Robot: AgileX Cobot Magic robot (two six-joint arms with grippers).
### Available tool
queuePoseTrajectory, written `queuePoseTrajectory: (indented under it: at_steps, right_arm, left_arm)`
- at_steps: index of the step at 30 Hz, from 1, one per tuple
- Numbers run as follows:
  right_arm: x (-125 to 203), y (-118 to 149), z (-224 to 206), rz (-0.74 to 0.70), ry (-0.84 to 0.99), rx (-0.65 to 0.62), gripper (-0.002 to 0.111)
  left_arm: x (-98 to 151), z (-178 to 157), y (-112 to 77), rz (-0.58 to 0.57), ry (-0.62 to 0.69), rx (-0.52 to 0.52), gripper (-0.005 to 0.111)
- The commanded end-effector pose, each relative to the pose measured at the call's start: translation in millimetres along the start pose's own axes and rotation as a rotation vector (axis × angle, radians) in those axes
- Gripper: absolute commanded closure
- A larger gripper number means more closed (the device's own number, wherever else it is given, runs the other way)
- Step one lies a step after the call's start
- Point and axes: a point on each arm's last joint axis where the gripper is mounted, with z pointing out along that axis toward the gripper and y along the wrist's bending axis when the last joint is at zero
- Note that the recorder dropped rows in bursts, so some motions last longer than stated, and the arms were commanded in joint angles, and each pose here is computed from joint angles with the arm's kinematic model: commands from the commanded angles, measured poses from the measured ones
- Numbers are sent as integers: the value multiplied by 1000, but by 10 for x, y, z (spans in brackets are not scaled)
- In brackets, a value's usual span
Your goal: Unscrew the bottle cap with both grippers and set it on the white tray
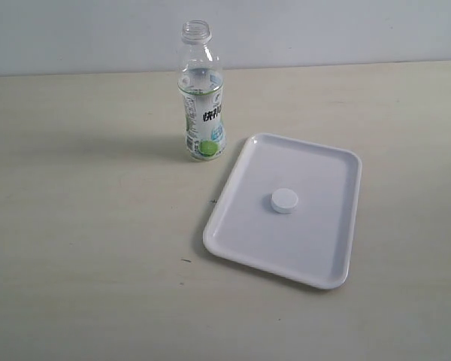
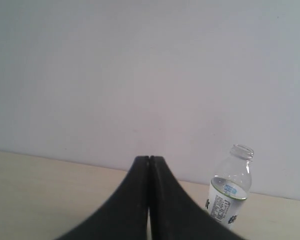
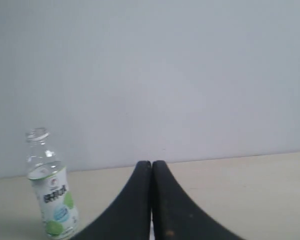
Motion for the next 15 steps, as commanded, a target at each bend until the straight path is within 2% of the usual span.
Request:
queuePoseTrajectory:
  at_steps: [1,7,15]
  right_arm:
    - [145,-123,-36,-32,11,119,108]
    - [151,-140,-29,-59,23,137,108]
    - [137,-24,-27,-45,2,10,108]
  left_arm:
    - [15,-10,4,-13,-4,-1,107]
    - [15,-10,2,-8,-5,0,107]
    - [15,-10,2,-8,-5,0,107]
